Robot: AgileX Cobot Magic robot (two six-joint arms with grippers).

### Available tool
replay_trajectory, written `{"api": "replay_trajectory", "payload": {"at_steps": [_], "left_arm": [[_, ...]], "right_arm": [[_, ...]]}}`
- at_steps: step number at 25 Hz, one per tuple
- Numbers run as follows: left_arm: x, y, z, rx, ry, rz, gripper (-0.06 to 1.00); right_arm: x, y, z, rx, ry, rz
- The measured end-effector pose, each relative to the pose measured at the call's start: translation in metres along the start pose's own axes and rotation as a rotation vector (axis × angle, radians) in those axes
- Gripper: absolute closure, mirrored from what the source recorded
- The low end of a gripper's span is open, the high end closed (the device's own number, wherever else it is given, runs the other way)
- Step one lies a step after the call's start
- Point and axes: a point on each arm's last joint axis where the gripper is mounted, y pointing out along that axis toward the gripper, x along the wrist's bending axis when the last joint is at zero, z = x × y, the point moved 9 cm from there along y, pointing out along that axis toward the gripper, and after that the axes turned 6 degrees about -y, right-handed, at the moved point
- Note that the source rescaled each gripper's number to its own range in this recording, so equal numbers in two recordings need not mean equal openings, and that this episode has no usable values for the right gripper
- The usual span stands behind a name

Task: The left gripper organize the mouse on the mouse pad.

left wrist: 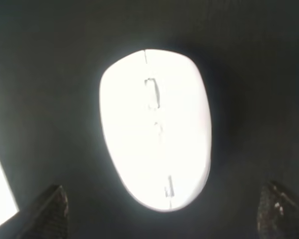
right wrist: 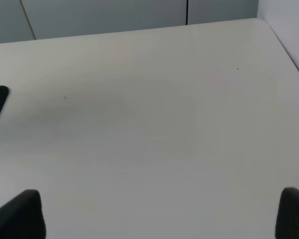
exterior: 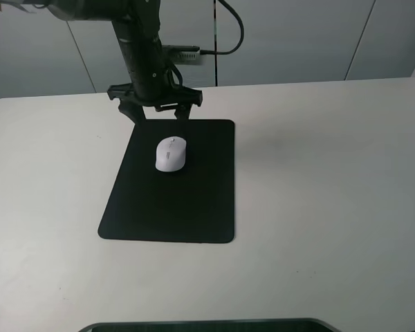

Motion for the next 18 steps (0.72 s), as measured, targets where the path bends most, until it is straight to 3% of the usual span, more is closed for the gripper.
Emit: {"api": "replay_trajectory", "payload": {"at_steps": [9,18], "left_arm": [[0.001,-0.062,-0.006,-0.1,0.072,0.021,0.01],[0.004,-0.14,-0.002,-0.254,0.081,0.085,0.01]], "right_arm": [[0.0,0.0,0.0,0.0,0.0,0.0],[0.0,0.0,0.0,0.0,0.0,0.0]]}}
